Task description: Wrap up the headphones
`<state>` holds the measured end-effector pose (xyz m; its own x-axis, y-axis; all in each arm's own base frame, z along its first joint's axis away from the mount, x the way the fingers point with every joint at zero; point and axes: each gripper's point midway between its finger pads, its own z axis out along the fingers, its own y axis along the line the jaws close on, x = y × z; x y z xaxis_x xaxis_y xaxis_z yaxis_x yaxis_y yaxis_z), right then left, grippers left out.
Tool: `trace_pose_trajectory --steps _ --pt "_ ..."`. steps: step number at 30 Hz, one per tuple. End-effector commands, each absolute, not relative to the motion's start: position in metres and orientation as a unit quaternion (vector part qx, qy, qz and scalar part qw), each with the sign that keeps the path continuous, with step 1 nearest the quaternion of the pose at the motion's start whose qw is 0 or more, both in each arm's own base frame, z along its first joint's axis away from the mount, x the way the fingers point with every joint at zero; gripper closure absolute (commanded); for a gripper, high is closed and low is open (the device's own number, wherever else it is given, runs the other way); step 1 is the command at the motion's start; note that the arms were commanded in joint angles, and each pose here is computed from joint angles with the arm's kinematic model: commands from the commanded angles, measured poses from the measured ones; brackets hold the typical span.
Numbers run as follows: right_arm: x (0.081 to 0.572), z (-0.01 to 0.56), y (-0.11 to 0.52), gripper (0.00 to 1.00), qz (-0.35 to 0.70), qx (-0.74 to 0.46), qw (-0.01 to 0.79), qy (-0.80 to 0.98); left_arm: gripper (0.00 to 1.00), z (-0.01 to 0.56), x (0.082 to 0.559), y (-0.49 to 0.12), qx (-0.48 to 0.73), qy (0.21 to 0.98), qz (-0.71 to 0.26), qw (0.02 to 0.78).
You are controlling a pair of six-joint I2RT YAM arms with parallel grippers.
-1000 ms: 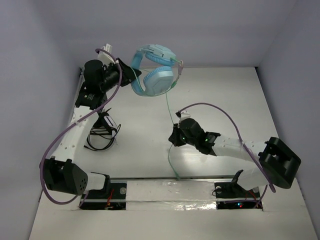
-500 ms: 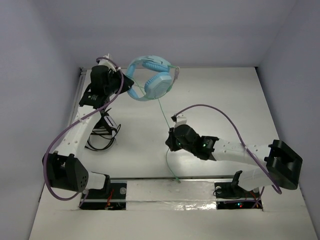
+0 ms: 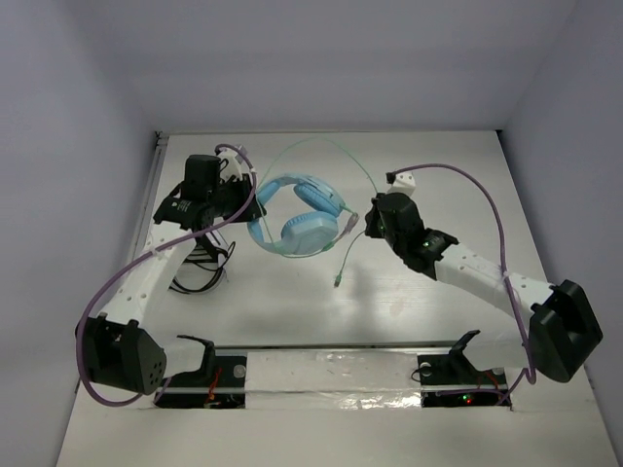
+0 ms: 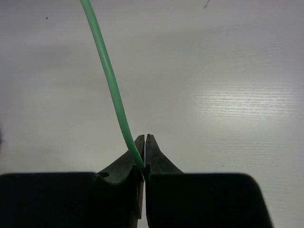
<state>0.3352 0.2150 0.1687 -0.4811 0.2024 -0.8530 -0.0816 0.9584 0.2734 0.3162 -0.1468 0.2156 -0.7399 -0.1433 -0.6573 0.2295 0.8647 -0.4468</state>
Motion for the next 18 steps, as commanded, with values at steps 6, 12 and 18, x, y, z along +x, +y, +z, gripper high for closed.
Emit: trace_pose_trajectory --steps 6,12,18 --pt "0.36 0.203 0.179 1.0 0.132 0.071 0.55 0.821 1.0 0.256 0.299 -0.177 0.091 0.856 -0.337 0.381" --pt "0.387 0.249 0.125 1.0 0.115 0.117 0.585 0.794 1.0 0.234 0.307 -0.157 0.071 0.88 -0.257 0.392" --pt "0.404 0.268 0.089 1.0 0.104 0.138 0.595 0.785 1.0 0.241 0.306 -0.16 0.083 0.874 -0.26 0.401"
